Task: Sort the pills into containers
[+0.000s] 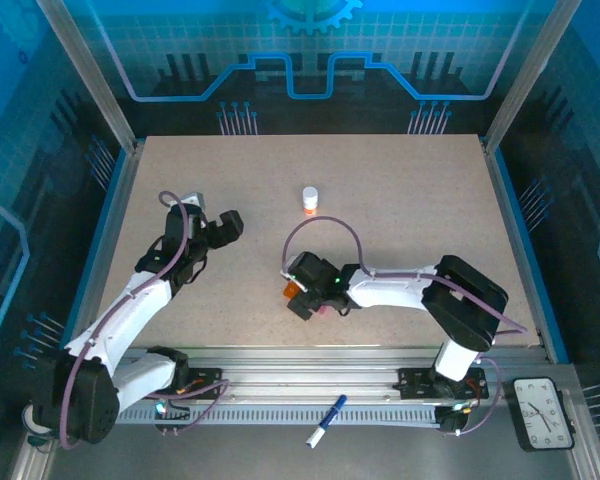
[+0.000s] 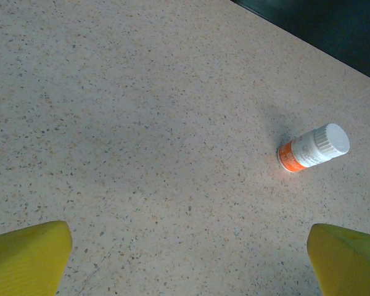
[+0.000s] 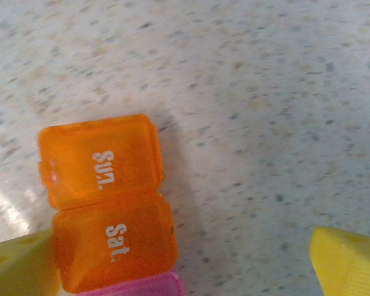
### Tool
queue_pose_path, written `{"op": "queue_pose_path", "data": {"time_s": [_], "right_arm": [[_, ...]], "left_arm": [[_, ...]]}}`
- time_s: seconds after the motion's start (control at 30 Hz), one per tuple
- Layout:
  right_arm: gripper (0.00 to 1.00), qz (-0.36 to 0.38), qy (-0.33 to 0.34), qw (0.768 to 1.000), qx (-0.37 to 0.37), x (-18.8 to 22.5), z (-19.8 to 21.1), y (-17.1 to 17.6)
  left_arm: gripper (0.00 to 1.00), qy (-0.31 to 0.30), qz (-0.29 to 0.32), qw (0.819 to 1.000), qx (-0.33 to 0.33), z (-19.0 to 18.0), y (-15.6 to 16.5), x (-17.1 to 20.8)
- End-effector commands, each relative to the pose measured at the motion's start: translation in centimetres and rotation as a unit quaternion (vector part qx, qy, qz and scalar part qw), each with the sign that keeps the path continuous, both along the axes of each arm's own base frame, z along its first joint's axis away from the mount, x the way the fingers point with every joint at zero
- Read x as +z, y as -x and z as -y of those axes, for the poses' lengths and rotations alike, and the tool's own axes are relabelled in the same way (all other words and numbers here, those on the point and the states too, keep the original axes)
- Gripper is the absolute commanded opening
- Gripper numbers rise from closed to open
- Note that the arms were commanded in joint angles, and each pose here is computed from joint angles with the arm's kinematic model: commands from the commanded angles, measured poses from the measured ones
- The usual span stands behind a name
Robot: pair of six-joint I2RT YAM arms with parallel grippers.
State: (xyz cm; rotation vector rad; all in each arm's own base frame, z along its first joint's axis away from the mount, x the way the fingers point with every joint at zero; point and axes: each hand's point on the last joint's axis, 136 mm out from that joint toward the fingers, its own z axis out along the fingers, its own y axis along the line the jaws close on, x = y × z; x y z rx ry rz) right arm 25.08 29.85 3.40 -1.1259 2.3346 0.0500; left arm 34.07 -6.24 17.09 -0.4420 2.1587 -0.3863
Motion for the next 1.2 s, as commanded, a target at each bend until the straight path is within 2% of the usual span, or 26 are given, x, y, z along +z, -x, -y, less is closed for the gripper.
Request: {"op": "queue_pose_path", "data": {"time_s": [0.0,0.27,0.53,0.73,0.87,0.97,1.17], "right_arm": [[1.00,0.001,-0.027,0.999,-0.035,0.9,0.1,-2.2],[1.00,-0.027,-0.103,0.993,-0.058,3.8,1.0,-4.2],[1.00,-0.040,-0.162,0.983,-0.078,8.3,0.7,-3.1],[1.00,-0.106,-0.213,0.968,-0.078,8.7,0.4,-0.8],[0.99,-0.134,-0.214,0.963,-0.097,7.4,1.0,0.4],[0.92,-0.144,-0.208,0.960,-0.117,6.3,1.7,0.9],[0.81,-0.140,-0.142,0.964,-0.175,3.0,4.1,1.1]], "left_arm": [[0.99,0.012,0.003,1.000,-0.008,0.6,-0.1,0.0],[0.99,0.016,0.002,1.000,-0.012,0.8,0.0,0.0],[0.99,0.031,0.006,0.999,-0.026,1.4,0.1,0.2],[0.99,0.038,0.006,0.999,-0.033,1.7,0.3,0.4],[0.99,0.041,0.006,0.999,-0.031,1.7,0.4,0.6],[0.99,0.044,0.007,0.998,-0.033,1.8,0.4,0.7],[0.99,0.045,0.006,0.999,-0.030,1.7,0.2,0.6]]}}
